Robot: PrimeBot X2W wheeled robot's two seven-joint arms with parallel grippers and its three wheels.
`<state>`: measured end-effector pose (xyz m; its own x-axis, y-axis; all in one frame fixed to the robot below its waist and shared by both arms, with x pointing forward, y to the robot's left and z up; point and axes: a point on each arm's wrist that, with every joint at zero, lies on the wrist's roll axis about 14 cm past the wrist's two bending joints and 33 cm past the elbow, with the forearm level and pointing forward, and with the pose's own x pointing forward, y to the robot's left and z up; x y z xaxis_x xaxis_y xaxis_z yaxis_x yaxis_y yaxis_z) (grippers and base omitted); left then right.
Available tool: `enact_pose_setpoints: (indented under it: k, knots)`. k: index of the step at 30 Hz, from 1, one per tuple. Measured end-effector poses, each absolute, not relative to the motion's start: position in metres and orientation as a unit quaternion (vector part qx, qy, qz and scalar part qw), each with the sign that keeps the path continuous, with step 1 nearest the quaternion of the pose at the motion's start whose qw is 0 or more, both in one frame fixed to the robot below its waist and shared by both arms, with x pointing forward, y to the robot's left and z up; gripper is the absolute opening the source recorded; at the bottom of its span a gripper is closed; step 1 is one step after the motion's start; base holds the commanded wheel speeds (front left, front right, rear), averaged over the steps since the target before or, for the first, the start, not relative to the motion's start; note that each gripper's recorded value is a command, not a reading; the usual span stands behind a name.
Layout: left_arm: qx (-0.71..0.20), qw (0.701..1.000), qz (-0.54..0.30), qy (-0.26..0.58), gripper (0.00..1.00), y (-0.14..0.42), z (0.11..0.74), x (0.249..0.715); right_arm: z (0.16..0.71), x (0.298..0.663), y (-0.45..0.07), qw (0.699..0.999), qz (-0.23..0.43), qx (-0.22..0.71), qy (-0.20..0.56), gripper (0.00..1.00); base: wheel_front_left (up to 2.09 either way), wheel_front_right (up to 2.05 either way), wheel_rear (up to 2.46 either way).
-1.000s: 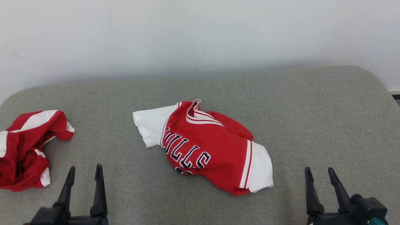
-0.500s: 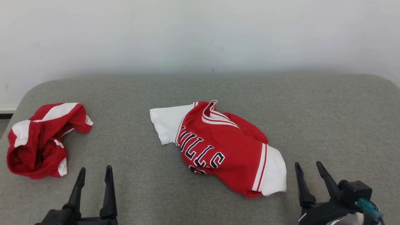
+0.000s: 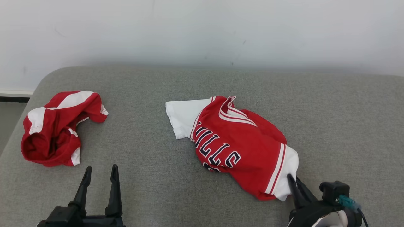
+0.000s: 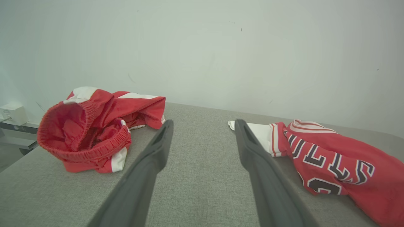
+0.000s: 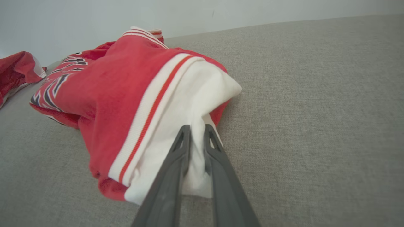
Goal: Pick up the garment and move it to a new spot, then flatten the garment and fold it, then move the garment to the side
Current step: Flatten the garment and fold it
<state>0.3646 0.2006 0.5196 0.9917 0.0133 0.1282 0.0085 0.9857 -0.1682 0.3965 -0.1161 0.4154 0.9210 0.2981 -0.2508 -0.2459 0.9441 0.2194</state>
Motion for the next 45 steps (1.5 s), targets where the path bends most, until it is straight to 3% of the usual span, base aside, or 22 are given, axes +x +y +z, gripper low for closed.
enact_pose_setpoints:
  k: [9,23,25,34,39,45]
  knots:
    - [-0.087,0.994,0.000,-0.064,1.00,0.200,0.519,0.366,0.446,0.422,-0.141,0.985,0.121,0.082,0.091,0.00,0.00,0.00,0.00]
    - [-0.094,0.993,-0.021,-0.064,1.00,0.184,0.520,0.369,0.597,0.457,-0.306,0.995,-0.024,-0.017,-0.097,0.00,0.00,0.00,0.00]
    - [-0.095,0.993,-0.021,-0.065,1.00,0.184,0.520,0.368,0.608,0.458,-0.308,0.994,-0.023,-0.033,-0.106,0.00,0.00,0.00,0.00]
    - [-0.099,0.993,-0.017,-0.064,1.00,0.186,0.520,0.366,0.648,0.474,-0.246,0.987,0.050,-0.048,-0.147,0.00,0.00,0.00,0.00]
    - [-0.100,0.992,-0.010,-0.070,1.00,0.191,0.523,0.365,0.657,0.480,-0.162,0.975,0.145,-0.034,-0.167,0.00,0.00,0.00,0.00]
    - [-0.101,0.992,-0.001,-0.070,1.00,0.197,0.523,0.362,0.629,0.466,-0.057,0.954,0.266,-0.008,-0.142,0.00,0.00,0.00,0.00]
